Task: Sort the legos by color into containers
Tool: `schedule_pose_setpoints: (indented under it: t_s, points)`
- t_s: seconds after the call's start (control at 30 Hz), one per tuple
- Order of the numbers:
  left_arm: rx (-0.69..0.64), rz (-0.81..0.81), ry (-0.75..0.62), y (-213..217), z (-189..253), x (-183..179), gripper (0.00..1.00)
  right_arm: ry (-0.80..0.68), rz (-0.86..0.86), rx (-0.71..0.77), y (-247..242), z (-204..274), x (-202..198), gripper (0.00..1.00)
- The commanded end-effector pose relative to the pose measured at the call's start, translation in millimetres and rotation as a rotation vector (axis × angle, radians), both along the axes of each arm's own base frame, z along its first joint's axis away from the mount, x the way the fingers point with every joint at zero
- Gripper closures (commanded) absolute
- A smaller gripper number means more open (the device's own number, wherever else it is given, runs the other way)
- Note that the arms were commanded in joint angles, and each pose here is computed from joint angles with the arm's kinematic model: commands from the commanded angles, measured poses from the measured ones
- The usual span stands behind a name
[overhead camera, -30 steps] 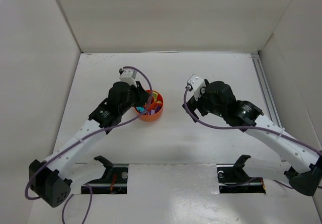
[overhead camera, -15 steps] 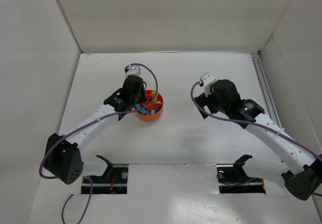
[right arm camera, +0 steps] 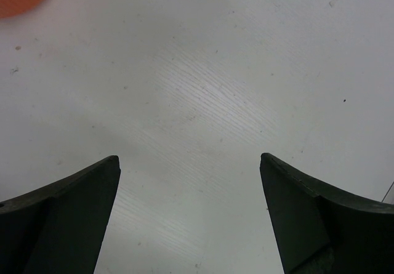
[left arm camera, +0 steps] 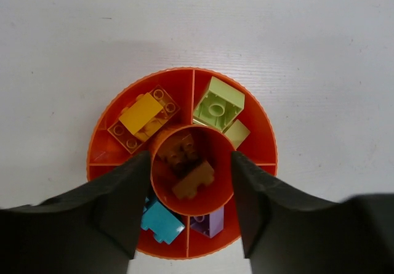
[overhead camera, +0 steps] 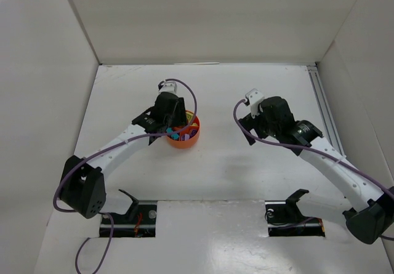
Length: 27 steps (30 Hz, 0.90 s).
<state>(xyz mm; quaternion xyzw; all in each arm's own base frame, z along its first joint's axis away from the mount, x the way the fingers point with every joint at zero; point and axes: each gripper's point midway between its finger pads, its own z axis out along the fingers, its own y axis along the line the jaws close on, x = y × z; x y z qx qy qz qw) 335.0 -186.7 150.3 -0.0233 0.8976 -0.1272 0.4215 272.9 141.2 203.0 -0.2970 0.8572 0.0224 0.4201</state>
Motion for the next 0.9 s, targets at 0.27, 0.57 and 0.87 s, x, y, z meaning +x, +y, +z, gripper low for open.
schedule_pose_setpoints:
  t_s: [0.27,0.57,0.87]
  points:
    - [-0.107,-0.029,-0.16,3,84,-14,0.0,-0.08,-0.08,0.083,-12,16,0,0.0]
    - [-0.224,0.439,-0.235,99,108,-68,0.0,-0.16,-0.329,0.237,-48,17,-11,0.0]
    - [-0.243,0.515,-0.215,116,103,-86,0.0,-0.203,-0.327,0.296,-50,18,-19,0.0]
